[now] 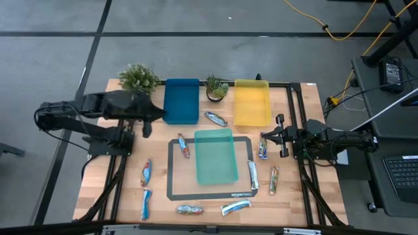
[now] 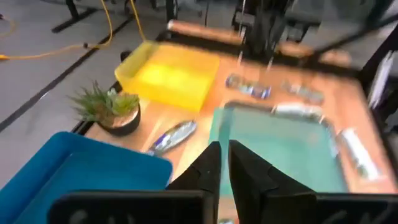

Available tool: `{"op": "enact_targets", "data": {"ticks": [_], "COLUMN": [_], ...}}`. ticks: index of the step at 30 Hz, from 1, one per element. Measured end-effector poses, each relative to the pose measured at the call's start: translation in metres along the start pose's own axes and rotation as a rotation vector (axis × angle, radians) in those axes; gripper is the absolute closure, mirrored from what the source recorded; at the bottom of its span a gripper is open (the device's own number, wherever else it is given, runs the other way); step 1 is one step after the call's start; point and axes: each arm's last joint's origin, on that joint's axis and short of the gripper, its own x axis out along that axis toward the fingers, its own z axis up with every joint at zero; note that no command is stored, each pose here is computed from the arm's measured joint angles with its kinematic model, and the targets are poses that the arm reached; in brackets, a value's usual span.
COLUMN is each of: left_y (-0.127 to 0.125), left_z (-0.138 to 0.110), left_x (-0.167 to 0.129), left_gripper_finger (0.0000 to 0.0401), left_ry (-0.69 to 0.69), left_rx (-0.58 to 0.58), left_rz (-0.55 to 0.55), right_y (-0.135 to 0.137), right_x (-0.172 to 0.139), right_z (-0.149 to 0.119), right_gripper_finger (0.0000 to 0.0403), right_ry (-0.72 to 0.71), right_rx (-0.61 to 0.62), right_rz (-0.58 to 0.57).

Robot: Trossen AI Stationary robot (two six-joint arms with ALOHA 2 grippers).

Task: Pick and place Granola Bars by type
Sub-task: Put the red granola bar into the dark blue bin

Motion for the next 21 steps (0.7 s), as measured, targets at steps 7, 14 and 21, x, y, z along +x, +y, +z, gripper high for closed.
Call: {"op": "enact_targets", "data": {"ticks": [7, 14, 21], "left_y": [-0.013, -0.018, -0.028], "left_z": [-0.006, -0.02, -0.043], "left_x": [0.047, 0.087, 0.128], "left_gripper_finger": [0.0298, 0.0198, 0.0147], "left_ry": [0.197, 0.371, 0.579], "left_rx": [0.148, 0.264, 0.46], "left_rz": [-0.103, -0.069, -0.129], "right_y": [0.0, 0.0, 0.0], "right_x": [0.0, 0.0, 0.0], "right_z": [0.0, 0.0, 0.0], "right_gripper_finger": [0.0386, 0.0386, 0.0386], "right_ry": [0.0, 0.0, 0.0], "right_rx": [0.0, 0.0, 0.0], "right_rz": [0.0, 0.0, 0.0]}}
